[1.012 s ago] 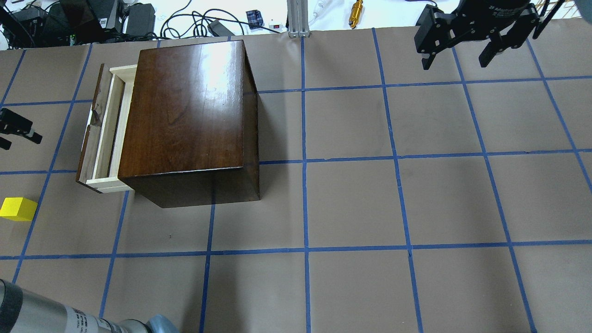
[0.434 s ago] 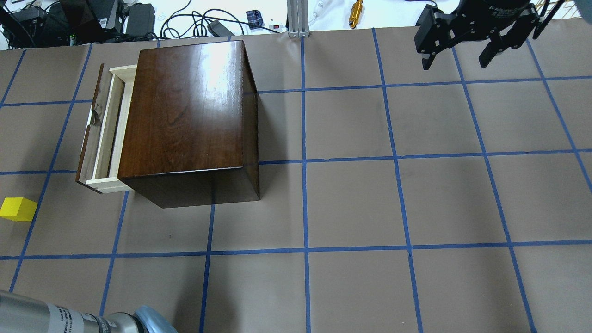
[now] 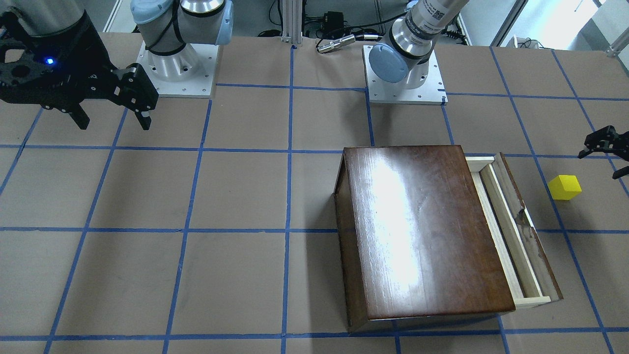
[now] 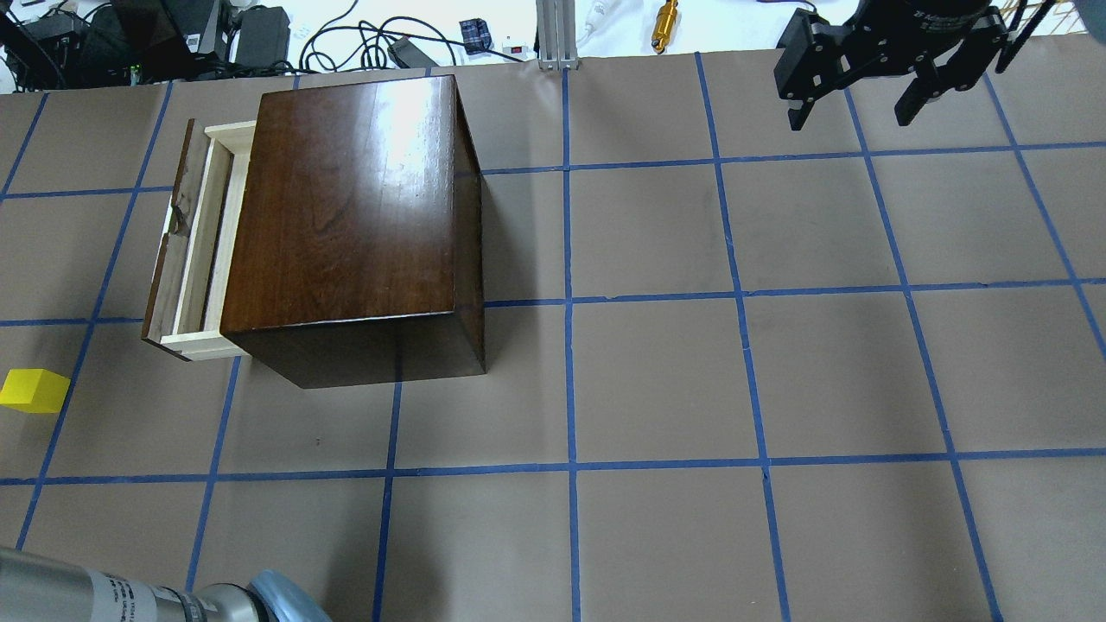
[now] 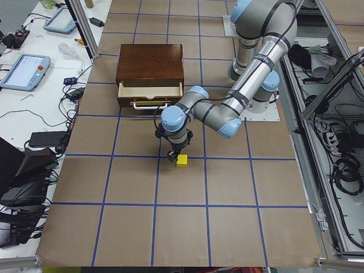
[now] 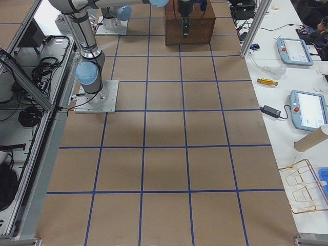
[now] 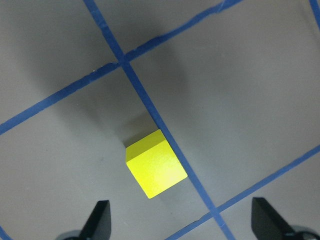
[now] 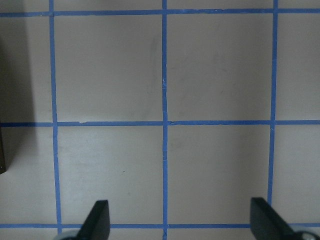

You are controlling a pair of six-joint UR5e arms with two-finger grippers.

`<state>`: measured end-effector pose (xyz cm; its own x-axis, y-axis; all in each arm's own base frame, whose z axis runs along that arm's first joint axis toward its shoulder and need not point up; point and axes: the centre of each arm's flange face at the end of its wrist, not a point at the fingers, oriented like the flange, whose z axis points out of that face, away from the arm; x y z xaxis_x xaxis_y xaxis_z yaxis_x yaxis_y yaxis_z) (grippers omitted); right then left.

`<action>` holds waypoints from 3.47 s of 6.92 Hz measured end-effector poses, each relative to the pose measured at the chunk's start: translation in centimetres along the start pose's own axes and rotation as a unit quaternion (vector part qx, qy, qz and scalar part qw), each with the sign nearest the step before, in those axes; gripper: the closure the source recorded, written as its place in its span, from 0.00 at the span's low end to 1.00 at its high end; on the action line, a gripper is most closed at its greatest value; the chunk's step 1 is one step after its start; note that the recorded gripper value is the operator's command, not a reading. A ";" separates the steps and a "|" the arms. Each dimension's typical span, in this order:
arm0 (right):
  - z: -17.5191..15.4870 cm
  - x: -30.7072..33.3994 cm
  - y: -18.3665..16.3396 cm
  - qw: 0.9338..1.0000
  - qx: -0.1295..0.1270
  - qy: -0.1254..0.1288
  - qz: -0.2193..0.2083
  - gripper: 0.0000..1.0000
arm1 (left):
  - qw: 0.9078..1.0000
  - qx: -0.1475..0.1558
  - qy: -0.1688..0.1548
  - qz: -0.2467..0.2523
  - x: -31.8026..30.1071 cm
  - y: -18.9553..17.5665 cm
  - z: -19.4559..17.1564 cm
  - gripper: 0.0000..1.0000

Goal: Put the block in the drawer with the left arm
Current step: 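Lower the left gripper over the yellow block and close on it, then lift the yellow block with the left gripper and carry it toward the drawer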

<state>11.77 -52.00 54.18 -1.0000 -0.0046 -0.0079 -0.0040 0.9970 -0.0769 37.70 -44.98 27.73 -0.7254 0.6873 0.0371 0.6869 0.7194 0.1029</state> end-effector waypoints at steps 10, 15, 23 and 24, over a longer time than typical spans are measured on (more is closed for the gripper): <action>0.0 0.0 0.0 1.000 0.000 0.000 0.000 0.00 | 0.942 0.046 -0.057 0.327 2.0 0.3 6.2 0.00; 0.0 0.0 0.0 1.000 0.000 0.001 0.000 0.00 | 0.935 0.050 -0.041 0.348 1.2 0.5 8.2 0.00; 0.0 0.0 0.0 1.000 0.000 0.000 0.000 0.00 | 0.933 0.057 -0.031 0.354 0.3 0.5 10.1 0.52; 0.0 0.0 0.0 1.000 0.000 0.000 0.000 0.00 | 0.933 0.058 -0.032 0.354 0.3 0.4 10.1 0.64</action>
<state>11.77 -51.98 54.21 -1.0000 -0.0046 -0.0070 -0.0040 0.9970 -0.0773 38.21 -43.44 17.72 -0.0855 0.9963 -0.0057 0.9958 0.0852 -0.0329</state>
